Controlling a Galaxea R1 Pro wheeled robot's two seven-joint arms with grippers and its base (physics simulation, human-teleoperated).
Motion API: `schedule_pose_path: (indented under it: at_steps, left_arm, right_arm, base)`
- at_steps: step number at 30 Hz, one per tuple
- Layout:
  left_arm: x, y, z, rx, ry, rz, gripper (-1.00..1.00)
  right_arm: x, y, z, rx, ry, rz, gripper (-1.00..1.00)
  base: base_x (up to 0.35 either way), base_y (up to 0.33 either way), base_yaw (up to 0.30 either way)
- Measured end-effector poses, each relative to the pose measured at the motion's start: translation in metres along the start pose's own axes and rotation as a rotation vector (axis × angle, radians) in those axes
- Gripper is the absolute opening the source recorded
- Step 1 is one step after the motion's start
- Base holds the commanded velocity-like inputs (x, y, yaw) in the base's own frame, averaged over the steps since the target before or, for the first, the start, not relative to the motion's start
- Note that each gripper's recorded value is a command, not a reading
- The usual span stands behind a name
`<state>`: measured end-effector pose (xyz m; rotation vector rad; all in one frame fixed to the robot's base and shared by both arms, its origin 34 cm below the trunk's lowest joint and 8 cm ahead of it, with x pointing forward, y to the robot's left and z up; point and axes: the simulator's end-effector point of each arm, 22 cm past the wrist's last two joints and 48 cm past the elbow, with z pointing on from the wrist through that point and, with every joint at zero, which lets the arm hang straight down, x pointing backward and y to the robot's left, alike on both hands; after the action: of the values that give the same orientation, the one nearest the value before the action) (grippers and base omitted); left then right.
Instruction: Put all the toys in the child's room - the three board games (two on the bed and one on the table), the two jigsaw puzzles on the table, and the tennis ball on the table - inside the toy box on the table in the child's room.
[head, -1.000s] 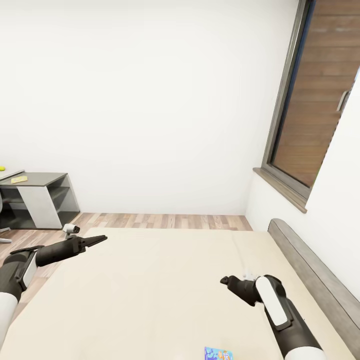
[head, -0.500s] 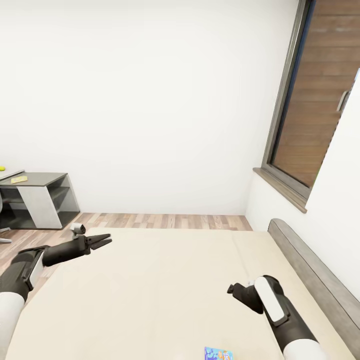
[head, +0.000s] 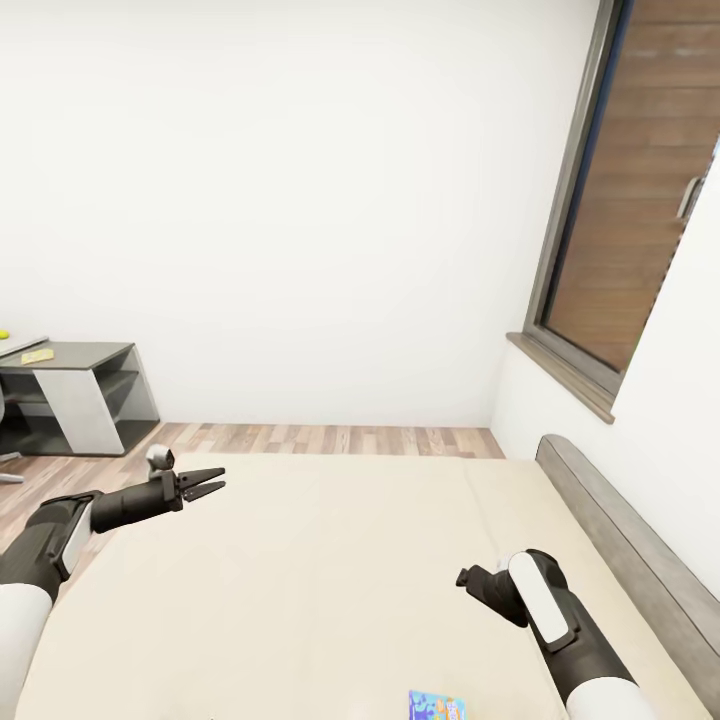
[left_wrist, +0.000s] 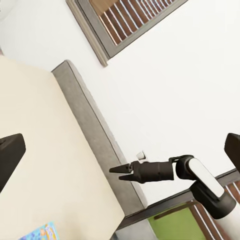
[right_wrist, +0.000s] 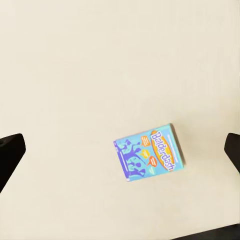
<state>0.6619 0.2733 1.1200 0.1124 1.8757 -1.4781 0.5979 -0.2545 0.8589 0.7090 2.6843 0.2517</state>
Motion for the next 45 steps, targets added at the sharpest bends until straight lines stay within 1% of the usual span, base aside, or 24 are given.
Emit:
schedule_pose_path:
  at_steps: [10,13,14,15,17,20,23,26,27,31,37,40,42,45]
  left_arm:
    - [0.004,0.009,0.002,-0.011,0.007,-0.014,1.0]
    - [0.006,0.012,0.002,-0.015,0.009,-0.018,1.0]
    - [0.006,0.014,0.002,-0.019,0.01,-0.019,1.0]
    - [0.007,0.015,0.002,-0.022,0.011,-0.02,1.0]
    - [0.007,0.02,0.003,-0.039,0.011,-0.023,1.0]
    - [0.009,0.028,0.003,-0.065,0.013,-0.026,1.0]
    - [0.01,0.037,0.002,-0.097,0.015,-0.027,1.0]
    - [0.012,0.045,0.003,-0.123,0.016,-0.03,1.0]
    - [0.012,0.048,0.004,-0.133,0.017,-0.032,1.0]
    - [0.016,0.055,0.01,-0.149,0.021,-0.039,1.0]
    - [0.011,0.055,0.013,-0.15,0.019,-0.032,1.0]
    - [0.01,0.058,0.014,-0.164,0.02,-0.029,1.0]
    - [0.01,0.064,0.014,-0.188,0.022,-0.029,1.0]
    - [0.012,0.082,0.013,-0.266,0.026,-0.028,1.0]
  right_arm:
    - [0.002,-0.003,0.007,0.011,0.014,0.001,1.0]
    - [-0.016,0.008,0.002,0.0,-0.005,-0.002,1.0]
    - [-0.033,0.019,-0.001,-0.007,-0.013,-0.006,1.0]
    - [-0.038,0.022,-0.002,-0.008,-0.012,-0.009,1.0]
    - [-0.044,0.029,0.0,-0.001,0.022,-0.02,1.0]
    - [-0.039,0.029,0.006,0.016,0.069,-0.027,1.0]
    - [-0.033,0.031,0.01,0.022,0.09,-0.034,1.0]
    - [-0.028,0.028,0.016,0.041,0.097,-0.046,1.0]
    - [-0.024,0.025,0.021,0.055,0.101,-0.051,1.0]
    - [-0.012,0.016,0.033,0.089,0.112,-0.067,1.0]
    - [-0.005,0.012,0.041,0.106,0.124,-0.079,1.0]
    - [-0.003,0.011,0.043,0.109,0.128,-0.08,1.0]
    - [-0.002,0.011,0.044,0.111,0.13,-0.081,1.0]
    - [-0.001,0.01,0.046,0.113,0.133,-0.081,1.0]
  base:
    - [0.0,0.0,0.0]
    - [0.0,0.0,0.0]
    - [0.0,0.0,0.0]
    - [0.0,0.0,0.0]
    - [0.0,0.0,0.0]
    - [0.0,0.0,0.0]
    - [0.0,0.0,0.0]
    - [0.0,0.0,0.0]
    - [0.0,0.0,0.0]
    - [0.0,0.0,0.0]
    - [0.0,0.0,0.0]
    - [0.0,0.0,0.0]
    - [0.0,0.0,0.0]
    - [0.0,0.0,0.0]
